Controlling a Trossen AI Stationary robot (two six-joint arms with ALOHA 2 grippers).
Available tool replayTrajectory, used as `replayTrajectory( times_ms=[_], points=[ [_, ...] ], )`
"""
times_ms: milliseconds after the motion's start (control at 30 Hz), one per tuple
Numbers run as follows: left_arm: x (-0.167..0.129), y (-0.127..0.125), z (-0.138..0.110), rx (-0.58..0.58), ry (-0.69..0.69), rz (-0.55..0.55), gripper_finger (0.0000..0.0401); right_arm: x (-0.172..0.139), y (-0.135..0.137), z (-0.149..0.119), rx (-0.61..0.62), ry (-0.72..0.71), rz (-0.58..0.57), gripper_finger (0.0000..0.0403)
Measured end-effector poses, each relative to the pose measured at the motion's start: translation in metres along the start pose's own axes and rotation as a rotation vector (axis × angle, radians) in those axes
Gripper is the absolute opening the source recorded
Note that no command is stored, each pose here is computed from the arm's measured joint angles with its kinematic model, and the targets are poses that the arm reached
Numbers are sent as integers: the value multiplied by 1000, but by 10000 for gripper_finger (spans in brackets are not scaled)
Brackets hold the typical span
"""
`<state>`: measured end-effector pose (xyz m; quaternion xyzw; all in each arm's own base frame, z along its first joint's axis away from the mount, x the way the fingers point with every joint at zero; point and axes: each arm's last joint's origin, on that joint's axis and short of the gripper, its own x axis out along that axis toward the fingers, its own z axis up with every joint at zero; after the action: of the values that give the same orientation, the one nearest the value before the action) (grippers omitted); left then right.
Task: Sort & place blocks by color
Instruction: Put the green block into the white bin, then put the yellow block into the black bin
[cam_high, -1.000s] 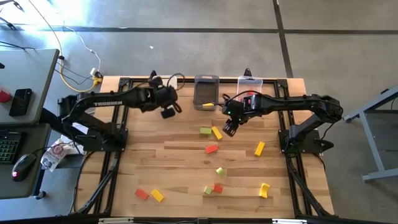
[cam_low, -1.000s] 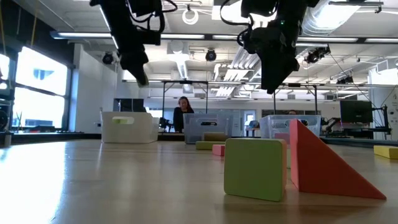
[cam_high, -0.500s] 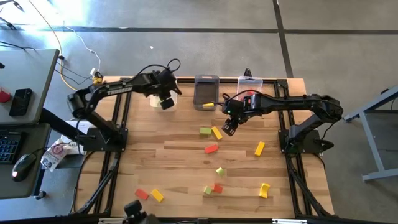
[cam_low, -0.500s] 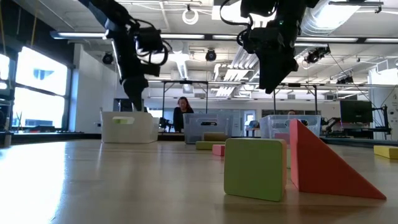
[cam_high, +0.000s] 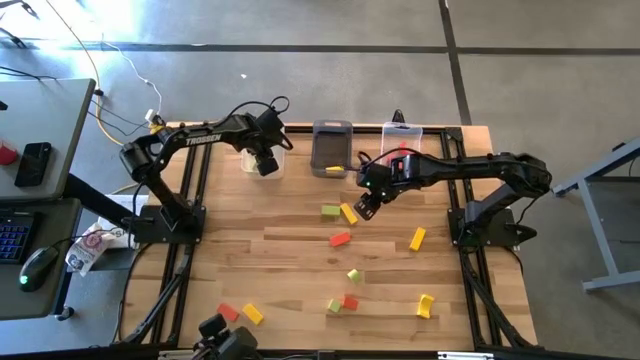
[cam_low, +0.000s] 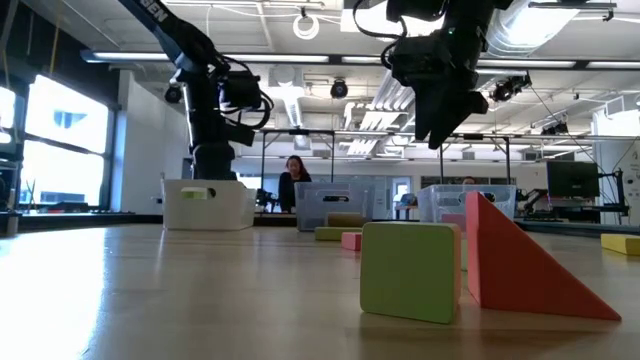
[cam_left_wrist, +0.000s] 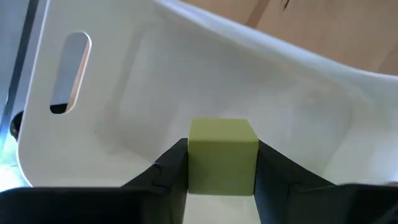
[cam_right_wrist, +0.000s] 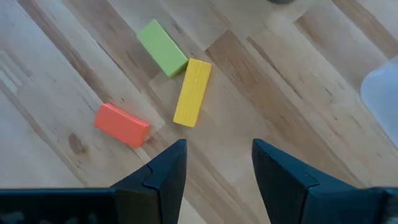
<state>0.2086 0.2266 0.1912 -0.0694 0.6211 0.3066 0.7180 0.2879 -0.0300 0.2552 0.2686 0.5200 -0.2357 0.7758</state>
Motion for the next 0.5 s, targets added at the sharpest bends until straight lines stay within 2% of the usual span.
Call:
replayTrajectory(
  times_ms=[200,333,500],
  points=[
    [0,1,0,-4,0,4,201,-1,13,-8,4,-15,20,167],
    [0,1,0,-19,1,4,219,-2,21,-13,2,-43,8,167],
    [0,0,0,-16,2,2,223,-3,29,-20,-20,-86,-31,167]
  ],
)
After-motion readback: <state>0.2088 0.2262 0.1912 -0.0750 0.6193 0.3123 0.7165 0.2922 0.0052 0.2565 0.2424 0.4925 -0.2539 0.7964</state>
